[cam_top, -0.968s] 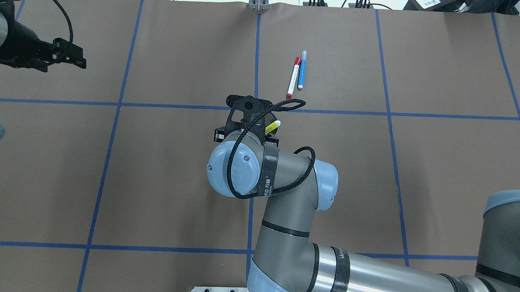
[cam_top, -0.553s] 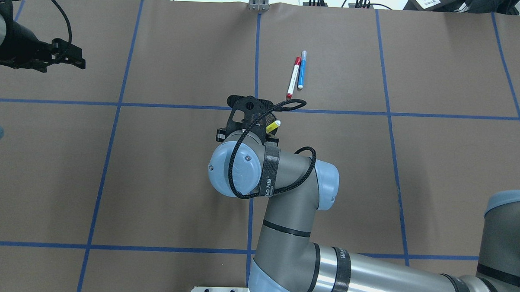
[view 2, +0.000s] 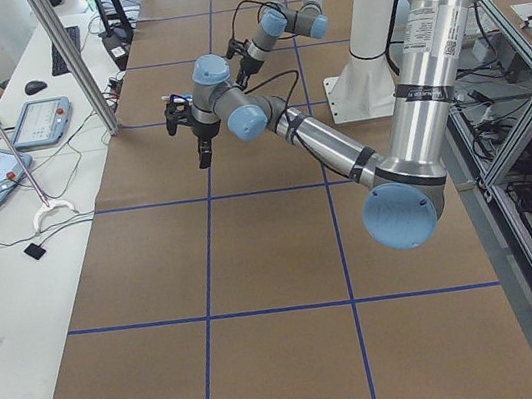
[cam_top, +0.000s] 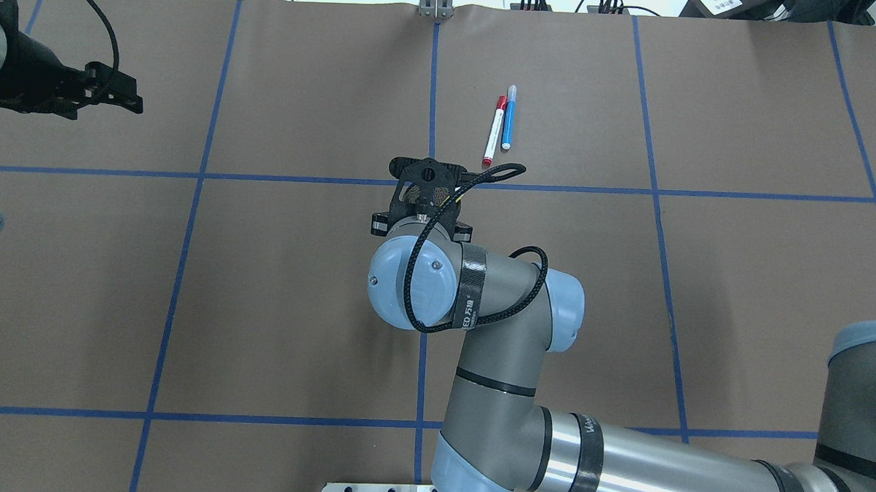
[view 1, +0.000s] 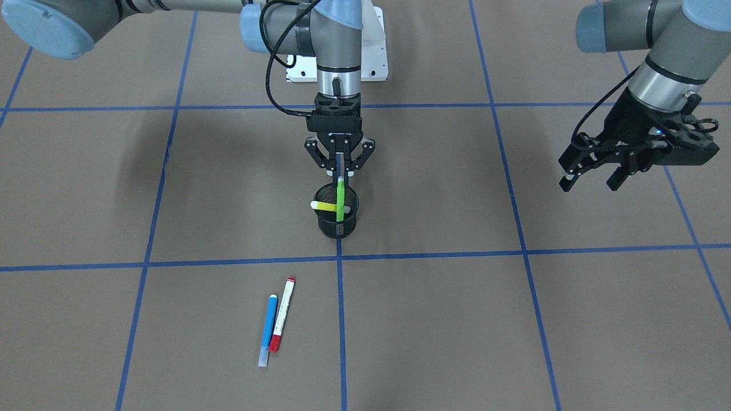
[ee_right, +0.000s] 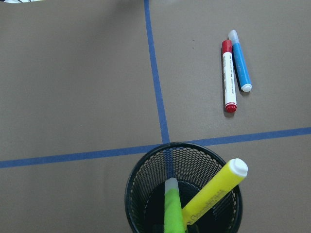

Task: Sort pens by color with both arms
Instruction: 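Grasp the green highlighter and lift it out with the right gripper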

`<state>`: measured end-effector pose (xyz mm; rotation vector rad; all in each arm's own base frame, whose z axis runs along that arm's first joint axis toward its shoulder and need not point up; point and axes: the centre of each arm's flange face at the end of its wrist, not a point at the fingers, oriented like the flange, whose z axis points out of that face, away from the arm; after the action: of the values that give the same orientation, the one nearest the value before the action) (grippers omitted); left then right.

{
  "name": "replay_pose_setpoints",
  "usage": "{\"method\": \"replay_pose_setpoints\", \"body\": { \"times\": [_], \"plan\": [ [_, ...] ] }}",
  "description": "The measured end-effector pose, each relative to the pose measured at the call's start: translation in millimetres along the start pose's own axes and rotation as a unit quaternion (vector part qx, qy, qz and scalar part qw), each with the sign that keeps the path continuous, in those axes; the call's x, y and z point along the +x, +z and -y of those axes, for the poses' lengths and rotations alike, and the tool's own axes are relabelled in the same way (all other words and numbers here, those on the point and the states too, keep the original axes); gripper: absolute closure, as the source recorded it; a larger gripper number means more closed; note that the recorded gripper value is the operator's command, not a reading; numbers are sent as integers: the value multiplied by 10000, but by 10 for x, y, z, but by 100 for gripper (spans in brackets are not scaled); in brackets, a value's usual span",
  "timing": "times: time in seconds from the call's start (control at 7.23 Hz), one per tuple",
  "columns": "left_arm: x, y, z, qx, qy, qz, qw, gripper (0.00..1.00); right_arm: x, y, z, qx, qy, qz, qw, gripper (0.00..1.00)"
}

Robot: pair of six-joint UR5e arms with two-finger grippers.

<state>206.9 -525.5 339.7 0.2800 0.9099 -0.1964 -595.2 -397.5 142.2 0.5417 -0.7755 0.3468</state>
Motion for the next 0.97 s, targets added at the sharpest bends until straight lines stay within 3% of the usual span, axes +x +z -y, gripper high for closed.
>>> {"method": "replay_pose_setpoints", "body": {
  "times": [0.69, 0.97],
  "plan": [
    [35, 8, 3, -8, 7, -22, 10000, 1, 89, -842, 1030, 354, 194, 498, 9979, 100],
    [30, 6, -7, -3, -79, -35, 10000, 1, 171, -646, 1463, 636, 250, 354, 9970, 100]
  ]
}}
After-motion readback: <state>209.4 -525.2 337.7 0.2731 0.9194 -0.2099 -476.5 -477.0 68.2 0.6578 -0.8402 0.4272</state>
